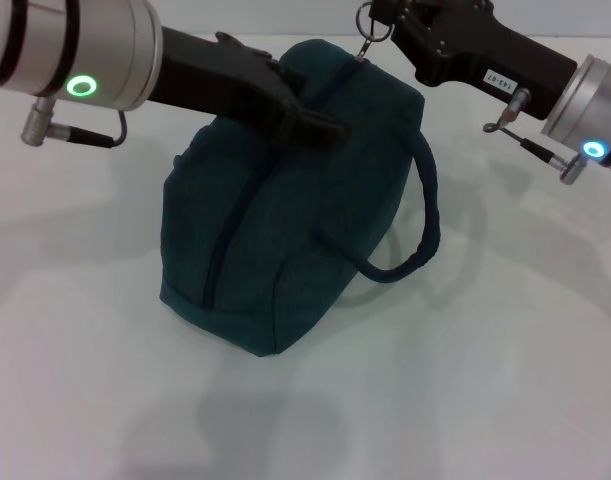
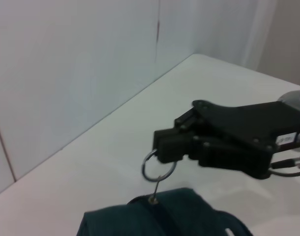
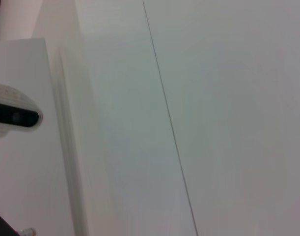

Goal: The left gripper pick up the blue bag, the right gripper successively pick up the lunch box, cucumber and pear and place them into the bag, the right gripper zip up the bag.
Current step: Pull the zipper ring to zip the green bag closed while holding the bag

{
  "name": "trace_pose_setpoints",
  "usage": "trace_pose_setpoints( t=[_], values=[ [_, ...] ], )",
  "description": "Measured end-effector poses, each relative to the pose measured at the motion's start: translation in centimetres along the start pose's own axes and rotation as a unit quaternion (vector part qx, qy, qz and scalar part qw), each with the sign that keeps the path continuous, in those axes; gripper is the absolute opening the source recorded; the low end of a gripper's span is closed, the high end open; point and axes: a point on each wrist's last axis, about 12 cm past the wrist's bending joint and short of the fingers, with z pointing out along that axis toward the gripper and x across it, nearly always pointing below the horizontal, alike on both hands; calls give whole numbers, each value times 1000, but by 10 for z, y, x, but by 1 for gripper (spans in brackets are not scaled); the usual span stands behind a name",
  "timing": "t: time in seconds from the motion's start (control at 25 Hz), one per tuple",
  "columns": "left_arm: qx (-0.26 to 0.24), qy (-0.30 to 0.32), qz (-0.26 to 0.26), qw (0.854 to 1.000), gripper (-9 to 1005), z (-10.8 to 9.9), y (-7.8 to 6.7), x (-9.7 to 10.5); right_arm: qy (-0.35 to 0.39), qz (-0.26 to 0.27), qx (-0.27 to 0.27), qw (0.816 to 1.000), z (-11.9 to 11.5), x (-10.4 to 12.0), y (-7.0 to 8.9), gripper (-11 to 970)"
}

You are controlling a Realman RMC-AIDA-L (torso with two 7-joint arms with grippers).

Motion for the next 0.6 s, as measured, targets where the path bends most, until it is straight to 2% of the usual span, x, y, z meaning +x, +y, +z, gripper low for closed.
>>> trace_pose_setpoints(
  t=[0.12, 0.32, 0.6],
  values=[
    [-3, 2, -7, 1000, 765, 1, 3, 5, 0, 0, 0, 1000, 0, 0, 0, 13],
    [-18, -12, 38, 999, 578, 1, -1, 12, 0, 1, 1, 1000, -1, 1, 0, 13],
    [-21, -11, 44, 999, 324, 3, -3, 13, 0, 2, 2, 1000, -2, 1, 0, 13]
  ],
)
